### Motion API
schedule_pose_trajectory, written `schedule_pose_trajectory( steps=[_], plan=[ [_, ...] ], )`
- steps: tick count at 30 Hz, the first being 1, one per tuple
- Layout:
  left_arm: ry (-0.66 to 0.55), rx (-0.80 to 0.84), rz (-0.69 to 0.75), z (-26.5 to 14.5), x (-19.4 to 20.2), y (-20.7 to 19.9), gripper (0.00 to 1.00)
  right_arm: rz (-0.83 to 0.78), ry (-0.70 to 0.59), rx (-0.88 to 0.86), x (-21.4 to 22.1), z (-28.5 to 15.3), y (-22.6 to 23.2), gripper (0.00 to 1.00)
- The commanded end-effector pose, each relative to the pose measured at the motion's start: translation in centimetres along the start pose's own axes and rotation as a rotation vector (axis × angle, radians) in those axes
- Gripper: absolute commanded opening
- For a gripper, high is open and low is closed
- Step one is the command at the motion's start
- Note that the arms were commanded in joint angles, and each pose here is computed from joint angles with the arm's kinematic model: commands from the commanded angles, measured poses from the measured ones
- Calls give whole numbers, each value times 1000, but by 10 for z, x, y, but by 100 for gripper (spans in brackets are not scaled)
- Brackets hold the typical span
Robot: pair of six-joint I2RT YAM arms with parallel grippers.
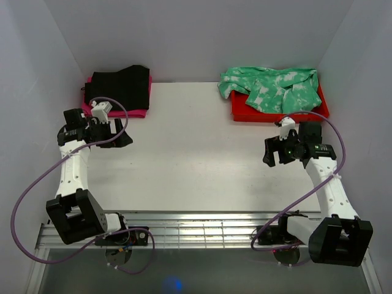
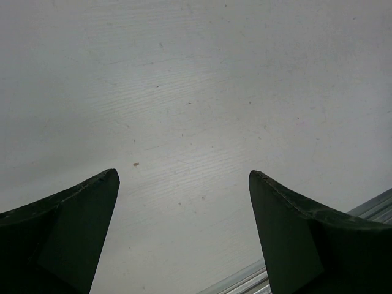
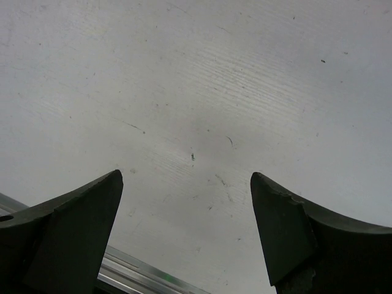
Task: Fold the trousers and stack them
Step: Grab the trousers from the pile
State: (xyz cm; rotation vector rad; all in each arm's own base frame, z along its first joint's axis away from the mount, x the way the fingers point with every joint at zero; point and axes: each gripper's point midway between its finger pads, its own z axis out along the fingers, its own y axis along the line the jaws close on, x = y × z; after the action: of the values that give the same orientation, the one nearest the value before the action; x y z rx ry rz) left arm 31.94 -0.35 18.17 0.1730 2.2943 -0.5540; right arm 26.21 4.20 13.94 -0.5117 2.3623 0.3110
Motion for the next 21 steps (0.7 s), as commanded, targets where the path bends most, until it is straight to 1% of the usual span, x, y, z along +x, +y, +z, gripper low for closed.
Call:
schedule_pose_trajectory(
  steps=[1, 3, 4, 6, 7, 8, 9, 10, 11, 13, 14, 15, 16, 17, 18, 19, 20, 21],
  plan=[
    [-71, 13, 22, -10, -26, -9, 98, 38, -63, -35, -35, -5, 1, 90],
    [-87, 30, 23, -13, -33, -13, 98, 67, -77, -58, -56, -1, -2, 90],
    [-110, 48, 26, -16, -40, -18, 98, 47, -137, -49, -87, -10, -7, 90],
    [-192, 30, 67, -26, -57, -23, 98, 62, -139, -60, -112, -2, -17, 90],
    [-227, 8, 54, -30, -64, -23, 98, 33, -200, -41, -145, -14, -24, 90],
    [-280, -8, 80, -35, -76, -23, 98, 47, -180, -41, -152, -1, -33, 90],
    [-305, -18, 84, -39, -79, -25, 98, 46, -187, -22, -163, 2, -42, 90],
    [-325, -31, 65, -42, -83, -25, 98, 53, -201, -4, -175, 3, -51, 90],
    [-340, -35, 68, -43, -87, -24, 98, 55, -221, 9, -198, 9, -65, 90],
    [-346, -26, 65, -44, -91, -26, 98, 94, -243, 40, -217, 13, -88, 90],
    [-346, -11, 68, -42, -91, -28, 98, 97, -265, 54, -236, 22, -104, 90],
    [-344, 1, 69, -41, -92, -29, 98, 105, -273, 59, -244, 27, -115, 90],
    [-337, 17, 66, -39, -92, -29, 98, 149, -245, 62, -239, 49, -135, 90],
    [-337, 30, 36, -38, -92, -31, 98, 164, -256, 70, -245, 54, -145, 90],
    [-333, 44, 20, -36, -93, -32, 98, 163, -301, 84, -263, 49, -158, 90],
    [-336, 50, 13, -36, -96, -32, 98, 187, -315, 80, -264, 52, -173, 90],
    [-326, 56, -2, -32, -95, -30, 98, 221, -299, 72, -257, 72, -185, 90],
    [-326, 63, -15, -31, -96, -31, 98, 204, -327, 106, -266, 73, -198, 90]
  ],
)
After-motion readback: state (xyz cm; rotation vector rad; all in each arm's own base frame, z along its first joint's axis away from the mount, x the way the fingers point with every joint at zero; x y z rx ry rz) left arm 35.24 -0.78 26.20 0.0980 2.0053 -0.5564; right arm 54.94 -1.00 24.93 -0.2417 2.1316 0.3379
